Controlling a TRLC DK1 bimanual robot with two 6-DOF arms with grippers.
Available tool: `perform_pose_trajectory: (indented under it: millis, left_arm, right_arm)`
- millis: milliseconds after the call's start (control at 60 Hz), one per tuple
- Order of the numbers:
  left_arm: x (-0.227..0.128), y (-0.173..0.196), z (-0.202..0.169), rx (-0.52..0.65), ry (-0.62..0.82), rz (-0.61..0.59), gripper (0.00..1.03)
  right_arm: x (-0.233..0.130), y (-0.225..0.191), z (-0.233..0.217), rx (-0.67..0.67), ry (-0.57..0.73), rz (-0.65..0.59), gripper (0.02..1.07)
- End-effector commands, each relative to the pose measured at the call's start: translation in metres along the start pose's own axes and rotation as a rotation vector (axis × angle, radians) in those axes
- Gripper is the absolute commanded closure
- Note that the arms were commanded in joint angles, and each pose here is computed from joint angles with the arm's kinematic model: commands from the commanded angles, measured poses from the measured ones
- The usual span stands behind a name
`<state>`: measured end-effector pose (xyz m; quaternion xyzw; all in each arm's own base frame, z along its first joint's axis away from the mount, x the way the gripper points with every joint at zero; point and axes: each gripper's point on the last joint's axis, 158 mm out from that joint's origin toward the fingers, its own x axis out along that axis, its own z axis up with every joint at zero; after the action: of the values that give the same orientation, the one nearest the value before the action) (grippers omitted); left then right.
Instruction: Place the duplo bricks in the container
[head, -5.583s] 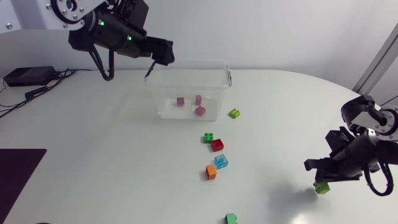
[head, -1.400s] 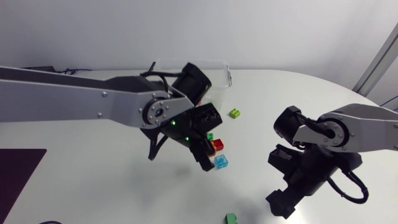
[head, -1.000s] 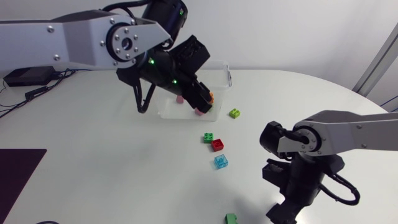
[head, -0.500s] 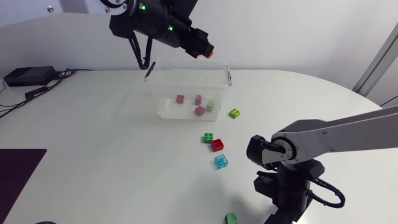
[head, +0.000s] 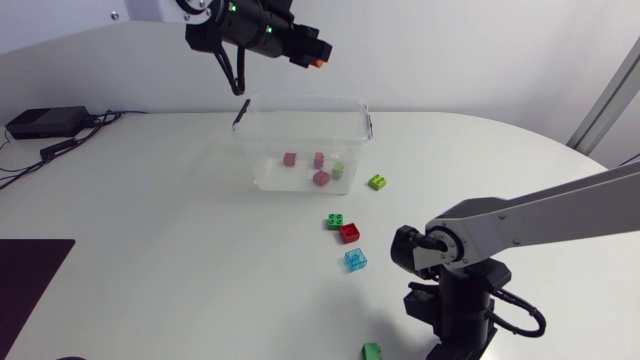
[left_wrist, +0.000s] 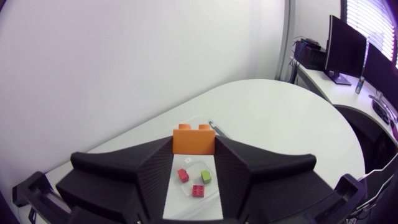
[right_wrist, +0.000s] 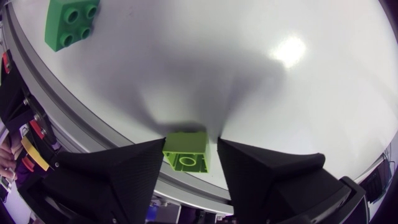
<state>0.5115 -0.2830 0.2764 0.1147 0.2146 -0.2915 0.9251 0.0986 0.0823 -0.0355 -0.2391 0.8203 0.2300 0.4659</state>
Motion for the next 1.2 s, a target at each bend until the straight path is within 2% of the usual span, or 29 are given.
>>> perform_pose_trajectory:
  millis: [0,233,450,533,717,817,933,1183]
  left_arm:
    - [0.018,0.011,-0.009,-0.044,0.014,0.024,0.9]
    - [0.042,0.033,-0.026,-0.073,0.017,0.088,0.9]
    - [0.066,0.054,-0.041,-0.085,0.033,0.161,0.89]
    - [0.073,0.06,-0.051,-0.095,0.052,0.175,0.78]
    - [0.092,0.07,-0.08,-0.105,0.109,0.2,0.36]
    - [0.095,0.073,-0.089,-0.11,0.131,0.207,0.18]
    - [0.093,0.073,-0.091,-0.112,0.139,0.208,0.1]
    - [0.037,0.05,-0.069,-0.112,0.108,0.184,0.08]
  right_arm:
    - [-0.003,0.003,0.001,0.008,-0.007,0.006,0.82]
    - [-0.016,-0.002,0.006,0.032,-0.067,-0.005,0.84]
    - [-0.056,-0.016,0.016,0.092,-0.182,-0.015,0.84]
    - [-0.076,-0.021,0.022,0.118,-0.238,-0.017,0.84]
    - [-0.13,-0.037,0.043,0.18,-0.382,-0.026,0.84]
    - [-0.16,-0.042,0.054,0.2,-0.463,-0.034,0.84]
    - [-0.197,-0.047,0.068,0.22,-0.559,-0.047,0.84]
    - [-0.262,-0.053,0.106,0.241,-0.746,-0.054,0.84]
